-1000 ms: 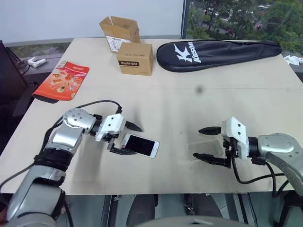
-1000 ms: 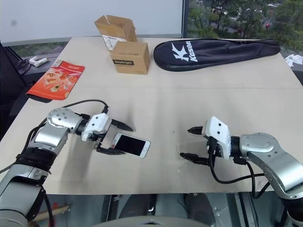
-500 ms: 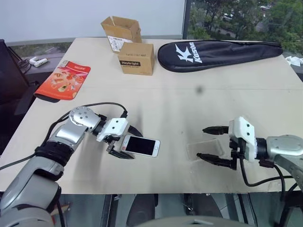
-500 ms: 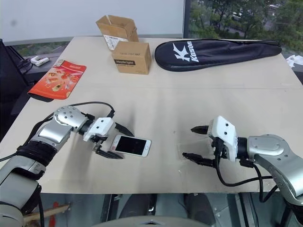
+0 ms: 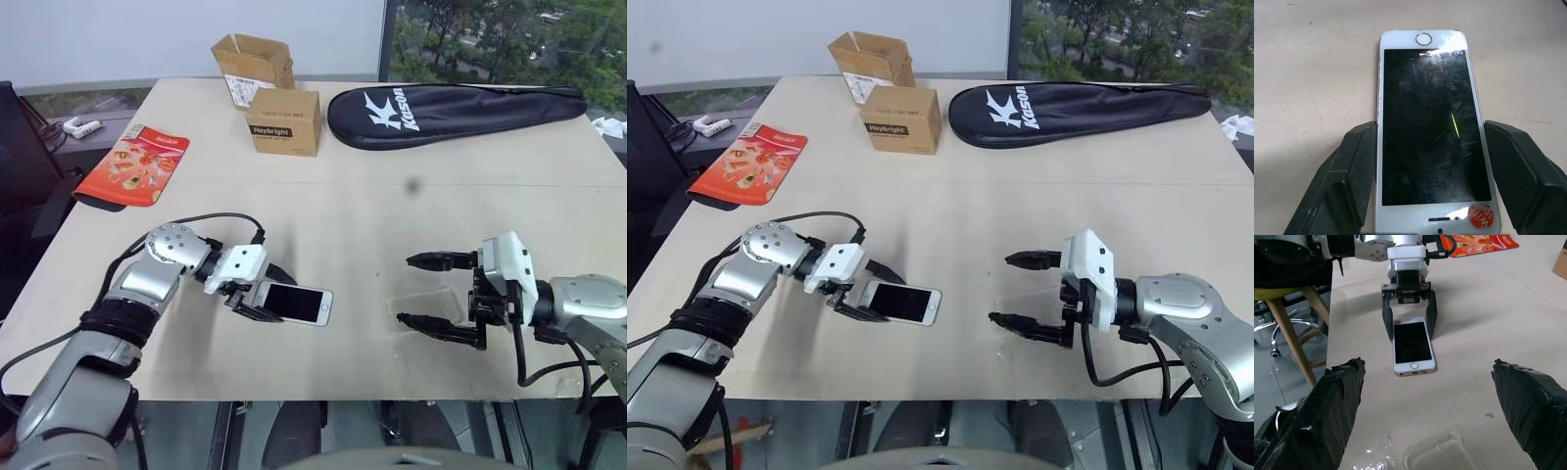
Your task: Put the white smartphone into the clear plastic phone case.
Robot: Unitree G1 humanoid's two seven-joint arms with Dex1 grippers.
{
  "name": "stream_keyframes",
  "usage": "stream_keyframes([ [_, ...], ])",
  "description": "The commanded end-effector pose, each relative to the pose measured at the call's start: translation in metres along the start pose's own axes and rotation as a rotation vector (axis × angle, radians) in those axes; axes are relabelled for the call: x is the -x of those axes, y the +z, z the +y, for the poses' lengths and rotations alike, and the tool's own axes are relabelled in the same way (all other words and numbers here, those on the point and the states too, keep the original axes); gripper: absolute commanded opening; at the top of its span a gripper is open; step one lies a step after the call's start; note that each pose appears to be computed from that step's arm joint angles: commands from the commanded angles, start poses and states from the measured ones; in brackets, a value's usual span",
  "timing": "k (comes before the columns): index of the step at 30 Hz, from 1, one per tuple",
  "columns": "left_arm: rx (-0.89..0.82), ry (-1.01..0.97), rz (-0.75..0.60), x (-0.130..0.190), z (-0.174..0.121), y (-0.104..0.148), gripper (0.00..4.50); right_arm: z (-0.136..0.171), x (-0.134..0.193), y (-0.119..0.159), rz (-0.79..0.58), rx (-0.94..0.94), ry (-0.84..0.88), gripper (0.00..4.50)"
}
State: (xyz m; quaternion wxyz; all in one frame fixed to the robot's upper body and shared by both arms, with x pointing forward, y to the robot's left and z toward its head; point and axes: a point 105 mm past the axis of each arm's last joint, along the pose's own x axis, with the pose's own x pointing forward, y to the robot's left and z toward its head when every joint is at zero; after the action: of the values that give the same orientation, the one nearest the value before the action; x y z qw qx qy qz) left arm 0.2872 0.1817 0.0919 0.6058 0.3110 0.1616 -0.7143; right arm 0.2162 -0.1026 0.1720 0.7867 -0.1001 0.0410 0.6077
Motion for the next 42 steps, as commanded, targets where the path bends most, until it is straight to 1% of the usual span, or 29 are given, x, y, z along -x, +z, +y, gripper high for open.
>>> stream_keyframes([
  [1,0.011,-0.032,0.006,-0.009,-0.007,-0.004,2.82,0.001,0.003,0.008,-0.028,0.05,-0.006,4.5],
  [4,0.0,0.005,-0.051,-0.009,0.001,0.006,2.82,0.0,0.003,0.007,-0.027,0.052,-0.01,4.5],
  [12,-0.054,0.099,-0.218,-0.01,0.02,0.051,2.82,-0.004,0.004,0.001,-0.012,0.052,-0.038,4.5],
  [16,-0.091,0.15,-0.298,-0.015,0.028,0.076,2.82,-0.007,0.003,-0.003,-0.001,0.054,-0.06,4.5],
  [20,-0.112,0.16,-0.345,-0.024,0.029,0.092,2.82,-0.01,0.002,-0.003,0.006,0.063,-0.075,4.5],
  [22,-0.113,0.148,-0.359,-0.03,0.028,0.095,2.82,-0.012,0.002,-0.003,0.01,0.082,-0.083,4.5],
  [26,-0.135,0.126,-0.363,-0.045,0.025,0.095,2.82,-0.018,0.004,-0.009,0.038,0.097,-0.115,4.5],
  [31,-0.145,0.121,-0.37,-0.048,0.027,0.093,2.82,-0.022,0.005,-0.021,0.111,0.14,-0.108,4.5],
  [34,-0.152,0.111,-0.366,-0.049,0.026,0.092,2.82,-0.029,0.002,-0.019,0.114,0.21,-0.136,4.5],
  [39,-0.166,0.097,-0.353,-0.052,0.024,0.093,2.82,-0.026,-0.006,-0.025,0.159,0.277,-0.07,4.5],
  [42,-0.17,0.092,-0.35,-0.053,0.024,0.095,2.82,-0.024,-0.011,-0.023,0.148,0.282,-0.037,4.5],
])
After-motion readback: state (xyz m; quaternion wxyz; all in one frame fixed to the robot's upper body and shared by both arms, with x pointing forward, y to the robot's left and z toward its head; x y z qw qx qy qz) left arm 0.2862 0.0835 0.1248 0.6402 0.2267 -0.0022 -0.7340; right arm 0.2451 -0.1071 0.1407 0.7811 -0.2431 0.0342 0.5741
